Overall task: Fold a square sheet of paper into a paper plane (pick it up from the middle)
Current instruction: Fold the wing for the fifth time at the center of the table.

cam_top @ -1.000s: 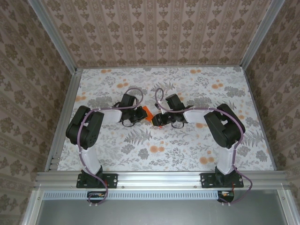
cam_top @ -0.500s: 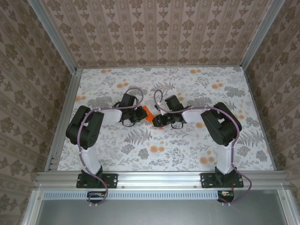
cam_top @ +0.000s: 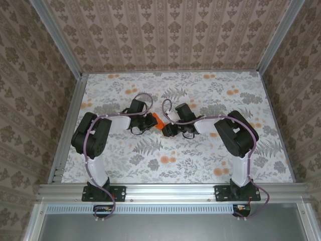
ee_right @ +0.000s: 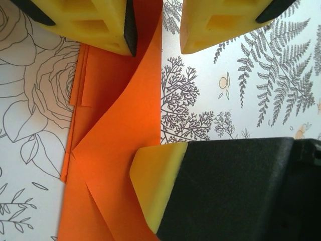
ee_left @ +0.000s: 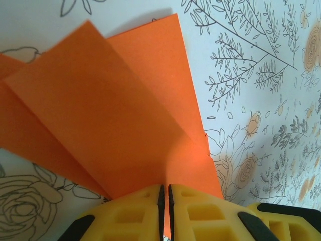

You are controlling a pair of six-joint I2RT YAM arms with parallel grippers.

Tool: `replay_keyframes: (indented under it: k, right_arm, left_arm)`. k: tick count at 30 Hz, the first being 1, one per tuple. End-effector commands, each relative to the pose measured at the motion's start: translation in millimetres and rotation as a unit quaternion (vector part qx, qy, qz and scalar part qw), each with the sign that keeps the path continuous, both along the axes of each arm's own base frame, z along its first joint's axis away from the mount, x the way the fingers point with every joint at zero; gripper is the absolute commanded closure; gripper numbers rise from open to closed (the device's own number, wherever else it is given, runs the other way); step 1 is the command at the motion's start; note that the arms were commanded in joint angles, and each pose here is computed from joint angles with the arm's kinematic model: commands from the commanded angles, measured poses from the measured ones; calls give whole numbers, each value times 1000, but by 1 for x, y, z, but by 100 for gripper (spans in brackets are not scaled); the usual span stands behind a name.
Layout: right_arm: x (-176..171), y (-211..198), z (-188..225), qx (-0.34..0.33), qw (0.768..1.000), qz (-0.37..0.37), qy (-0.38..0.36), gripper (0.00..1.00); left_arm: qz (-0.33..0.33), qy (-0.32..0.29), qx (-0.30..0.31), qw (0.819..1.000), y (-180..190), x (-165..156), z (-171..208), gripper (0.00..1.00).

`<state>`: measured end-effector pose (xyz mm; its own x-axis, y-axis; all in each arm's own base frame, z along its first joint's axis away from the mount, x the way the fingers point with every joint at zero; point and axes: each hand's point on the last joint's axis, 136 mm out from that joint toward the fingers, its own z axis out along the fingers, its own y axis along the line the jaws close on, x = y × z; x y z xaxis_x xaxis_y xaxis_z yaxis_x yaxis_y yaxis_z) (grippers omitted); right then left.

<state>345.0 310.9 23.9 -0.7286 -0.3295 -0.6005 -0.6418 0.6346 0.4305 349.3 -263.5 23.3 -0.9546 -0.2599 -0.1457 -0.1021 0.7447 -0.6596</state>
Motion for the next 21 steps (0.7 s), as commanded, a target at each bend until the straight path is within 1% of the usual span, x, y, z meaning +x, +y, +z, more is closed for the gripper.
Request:
replay_keyframes:
  k: [1,6,7,10,14,18,21]
  right_arm:
    - [2,-7,-5,-32,999,1,-32,69]
    - [4,-9,-9,-42,998,-4,-40,72]
    - [5,-9,-9,-43,998,-6,-39,75]
    - [4,-6,-7,-33,999,-7,-34,88]
    - [3,-1,0,13,1000,-14,5,99]
    - [4,5,10,75,995,-31,58,100]
    - [4,7,14,107,989,-45,91,100]
  left_arm:
    - [7,31,6,999,3,-3,-11,87]
    - [7,32,5,999,4,-2,-11,87]
    - [7,32,5,999,4,-2,-11,87]
    - [5,27,2,1000,4,-1,-7,87]
    - [1,8,-5,1000,3,2,7,86]
    - [-3,-26,-11,1000,5,4,28,82]
    - [-7,-51,-18,999,6,3,41,78]
